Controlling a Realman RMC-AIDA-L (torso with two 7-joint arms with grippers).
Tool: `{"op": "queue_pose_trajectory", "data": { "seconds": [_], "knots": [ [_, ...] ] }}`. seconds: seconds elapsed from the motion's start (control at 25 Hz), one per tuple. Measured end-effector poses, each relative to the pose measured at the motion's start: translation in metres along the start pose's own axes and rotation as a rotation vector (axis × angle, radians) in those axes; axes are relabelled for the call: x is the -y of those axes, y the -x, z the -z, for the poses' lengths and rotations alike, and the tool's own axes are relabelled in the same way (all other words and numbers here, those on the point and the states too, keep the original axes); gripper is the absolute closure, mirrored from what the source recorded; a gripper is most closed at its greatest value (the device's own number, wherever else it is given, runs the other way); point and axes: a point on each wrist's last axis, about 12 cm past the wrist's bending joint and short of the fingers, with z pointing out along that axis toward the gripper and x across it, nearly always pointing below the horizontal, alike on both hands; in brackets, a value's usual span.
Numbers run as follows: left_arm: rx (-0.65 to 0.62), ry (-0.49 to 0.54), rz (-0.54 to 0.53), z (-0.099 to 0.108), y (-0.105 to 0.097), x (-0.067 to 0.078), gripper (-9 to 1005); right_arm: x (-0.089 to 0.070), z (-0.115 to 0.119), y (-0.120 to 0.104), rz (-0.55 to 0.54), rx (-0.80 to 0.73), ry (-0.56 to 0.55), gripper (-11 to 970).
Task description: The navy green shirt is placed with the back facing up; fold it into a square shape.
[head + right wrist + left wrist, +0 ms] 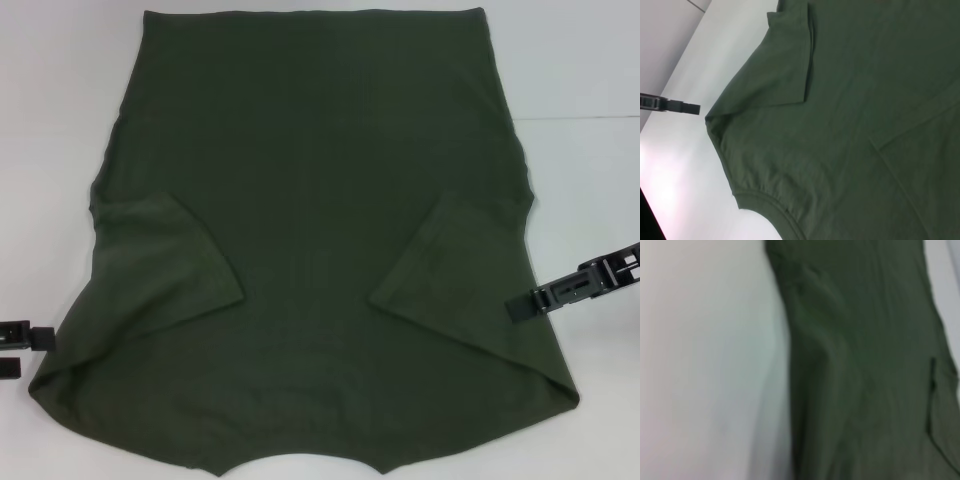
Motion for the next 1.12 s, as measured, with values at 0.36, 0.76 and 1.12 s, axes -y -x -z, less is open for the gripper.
{"op": "queue_pose_trajectory", "data": {
  "seconds": [0.36,0.76,1.12],
  "knots": [
    [-0.013,0.111,-0.007,-0.01,0.005,-0.009,112,0.001,-0.004,0.0,0.003,-0.011,-0.015,29],
    [-0.038,0.095,-0.008,-0.024,0.003,-0.005,114,0.001,-0.006,0.0,0.004,-0.012,-0.018,29],
    [-0.056,0.083,-0.012,-0.034,0.002,0.0,115,0.0,-0.007,0.001,0.013,-0.011,-0.017,28]
  ]
}}
